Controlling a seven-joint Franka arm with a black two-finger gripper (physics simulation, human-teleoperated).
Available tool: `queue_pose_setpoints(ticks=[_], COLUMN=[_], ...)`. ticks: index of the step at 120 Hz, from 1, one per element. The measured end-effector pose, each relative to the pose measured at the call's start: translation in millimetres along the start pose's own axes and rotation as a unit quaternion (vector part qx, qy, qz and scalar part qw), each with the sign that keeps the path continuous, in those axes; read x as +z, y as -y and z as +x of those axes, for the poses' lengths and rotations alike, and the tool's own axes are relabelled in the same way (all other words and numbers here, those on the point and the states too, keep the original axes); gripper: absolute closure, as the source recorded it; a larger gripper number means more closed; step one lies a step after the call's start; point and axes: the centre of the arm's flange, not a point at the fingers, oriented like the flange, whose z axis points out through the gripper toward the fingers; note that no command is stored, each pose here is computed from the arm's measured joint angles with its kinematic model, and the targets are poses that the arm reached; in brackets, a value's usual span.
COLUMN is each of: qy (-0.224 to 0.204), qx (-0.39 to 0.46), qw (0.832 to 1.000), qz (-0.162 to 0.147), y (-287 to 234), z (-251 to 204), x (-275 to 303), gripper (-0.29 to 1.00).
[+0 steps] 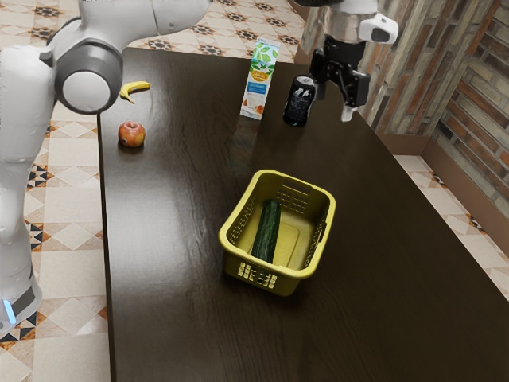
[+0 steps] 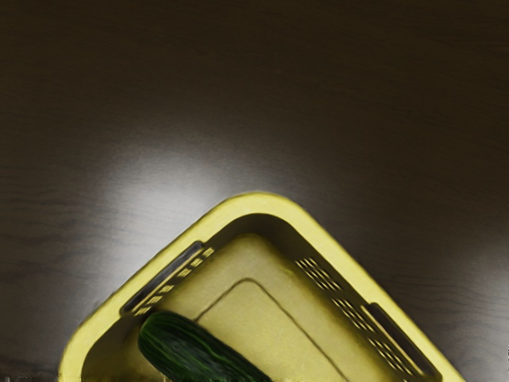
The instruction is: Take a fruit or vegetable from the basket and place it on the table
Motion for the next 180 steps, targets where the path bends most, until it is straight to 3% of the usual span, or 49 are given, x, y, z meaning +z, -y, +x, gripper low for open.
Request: queue_pose_setpoints(ticks=[27, 56, 89, 115, 180], qy=[0.045, 0.06, 0.058, 0.085, 0.073], qx=[-0.117, -0.204, -0.261, -0.265, -0.321], qw=[0.992, 0.976, 0.963, 0.957, 0.943], qz=[0.021, 0.038, 0.046, 0.078, 0.054], y=[-2.0, -2.8, -0.2, -20.6, -21.2], z=[2.4, 2.9, 4.9, -21.8, -37.1], x=[37.3, 52.4, 55.7, 110.1, 202.2], gripper=[0.0, 0.0, 0.0, 0.0, 0.0])
